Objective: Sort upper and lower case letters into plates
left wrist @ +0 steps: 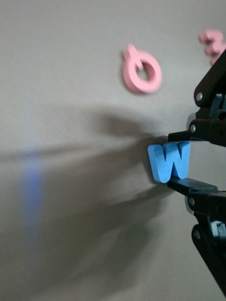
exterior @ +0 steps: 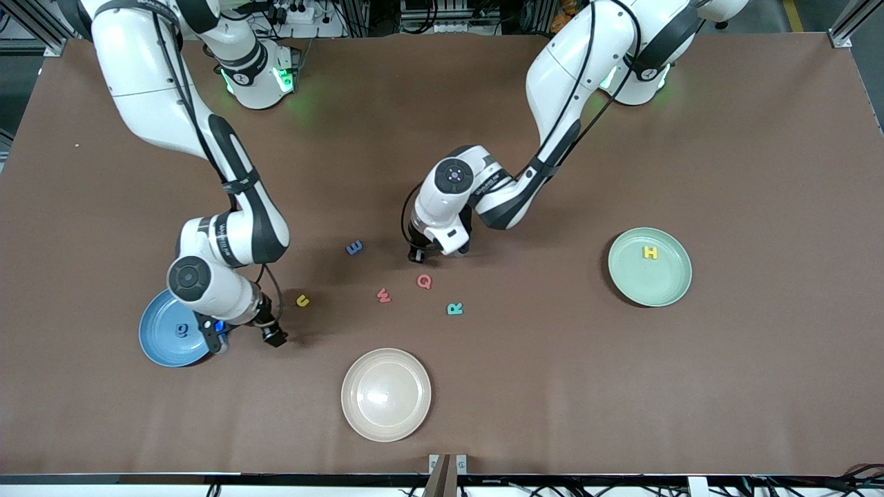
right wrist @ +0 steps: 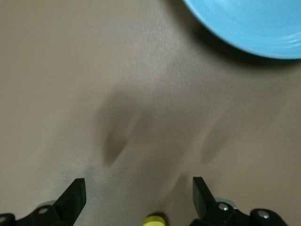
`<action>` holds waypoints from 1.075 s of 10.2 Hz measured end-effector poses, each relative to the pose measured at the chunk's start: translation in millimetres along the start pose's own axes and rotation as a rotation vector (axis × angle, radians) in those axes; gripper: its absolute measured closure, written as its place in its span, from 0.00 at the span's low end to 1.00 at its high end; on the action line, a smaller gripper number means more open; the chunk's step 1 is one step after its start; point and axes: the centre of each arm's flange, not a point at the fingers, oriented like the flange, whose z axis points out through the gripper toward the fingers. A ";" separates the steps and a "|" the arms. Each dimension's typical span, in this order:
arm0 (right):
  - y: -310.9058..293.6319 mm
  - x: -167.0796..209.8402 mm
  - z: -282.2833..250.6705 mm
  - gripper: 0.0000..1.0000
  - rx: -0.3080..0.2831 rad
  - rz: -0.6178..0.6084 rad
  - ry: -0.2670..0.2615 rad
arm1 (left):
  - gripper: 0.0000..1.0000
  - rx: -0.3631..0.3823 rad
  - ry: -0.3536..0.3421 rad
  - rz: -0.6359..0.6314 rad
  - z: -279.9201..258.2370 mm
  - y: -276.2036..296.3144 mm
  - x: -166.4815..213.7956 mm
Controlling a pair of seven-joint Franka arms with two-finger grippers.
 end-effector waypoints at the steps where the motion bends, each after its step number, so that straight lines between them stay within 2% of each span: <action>1: 2.5 -3.3 4.3 0.00 -0.008 -0.063 -0.007 | 0.64 0.007 0.011 0.013 -2.7 7.8 7.9; 3: 6.1 -6.0 6.4 0.00 -0.014 -0.119 -0.013 | 0.64 0.047 0.047 0.077 -12.0 13.7 14.5; 4: 4.6 -10.1 5.2 0.00 -0.007 -0.120 -0.024 | 0.64 0.093 0.079 0.130 -20.6 15.6 18.5; 5: 2.5 -14.9 4.2 0.00 0.003 -0.123 -0.032 | 0.64 0.154 0.102 0.191 -32.3 17.6 24.4; 7: -0.6 -25.5 5.8 0.00 0.019 -0.130 -0.035 | 0.64 0.287 0.104 0.330 -63.9 28.2 46.5; 9: 3.7 -31.7 15.6 0.00 0.036 -0.134 -0.023 | 0.64 0.426 0.103 0.537 -87.2 32.3 83.8; 11: 10.6 -34.2 24.3 0.00 0.026 -0.130 -0.027 | 0.65 0.502 0.079 0.766 -117.5 35.6 141.3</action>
